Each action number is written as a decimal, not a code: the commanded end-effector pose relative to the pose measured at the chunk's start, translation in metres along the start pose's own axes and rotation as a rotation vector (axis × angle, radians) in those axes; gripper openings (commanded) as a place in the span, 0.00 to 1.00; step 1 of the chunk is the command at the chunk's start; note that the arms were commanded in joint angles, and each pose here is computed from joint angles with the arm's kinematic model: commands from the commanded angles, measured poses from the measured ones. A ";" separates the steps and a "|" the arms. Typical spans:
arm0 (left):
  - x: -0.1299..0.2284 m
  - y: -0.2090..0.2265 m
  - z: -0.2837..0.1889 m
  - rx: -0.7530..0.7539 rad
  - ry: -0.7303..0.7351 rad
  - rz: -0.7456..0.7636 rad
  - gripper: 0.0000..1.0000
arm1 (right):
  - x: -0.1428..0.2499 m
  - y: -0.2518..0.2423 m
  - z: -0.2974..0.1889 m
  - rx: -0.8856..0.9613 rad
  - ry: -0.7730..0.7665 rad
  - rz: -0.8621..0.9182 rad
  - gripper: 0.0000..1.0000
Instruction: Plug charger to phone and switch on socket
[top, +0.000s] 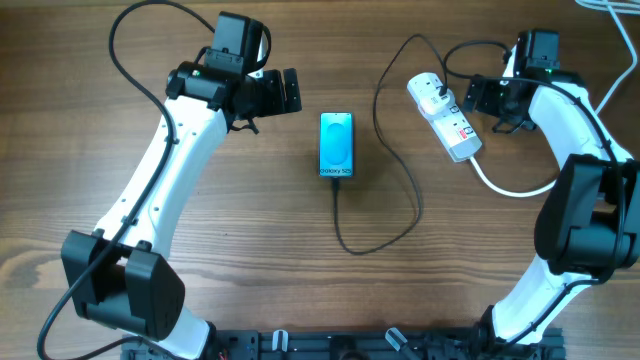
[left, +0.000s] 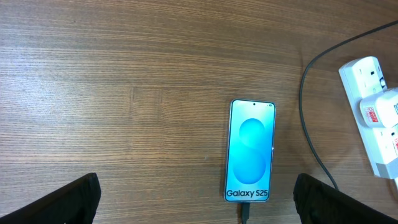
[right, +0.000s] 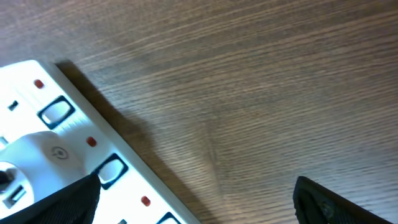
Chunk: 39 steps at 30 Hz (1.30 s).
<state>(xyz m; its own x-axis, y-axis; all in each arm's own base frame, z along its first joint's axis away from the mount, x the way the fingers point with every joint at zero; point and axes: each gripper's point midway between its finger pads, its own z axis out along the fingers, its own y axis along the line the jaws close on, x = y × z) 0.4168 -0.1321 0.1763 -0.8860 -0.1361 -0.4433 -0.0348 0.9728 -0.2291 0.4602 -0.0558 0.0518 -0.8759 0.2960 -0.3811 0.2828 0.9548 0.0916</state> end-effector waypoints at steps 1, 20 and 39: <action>-0.001 0.005 0.002 -0.023 -0.002 -0.011 1.00 | 0.006 0.004 0.009 -0.024 0.022 0.031 1.00; -0.001 0.005 0.002 -0.023 -0.002 -0.011 1.00 | 0.029 0.013 0.040 -0.078 0.119 0.089 1.00; -0.001 0.005 0.002 -0.023 -0.002 -0.011 1.00 | 0.045 0.018 0.041 -0.107 0.175 0.125 1.00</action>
<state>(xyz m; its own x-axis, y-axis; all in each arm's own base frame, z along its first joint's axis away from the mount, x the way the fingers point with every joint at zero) 0.4167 -0.1322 0.1764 -0.8861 -0.1361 -0.4432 -0.0346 0.9727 -0.2294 0.4544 -0.0372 0.0136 -0.8761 0.4075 -0.2577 0.3597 0.9083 0.2134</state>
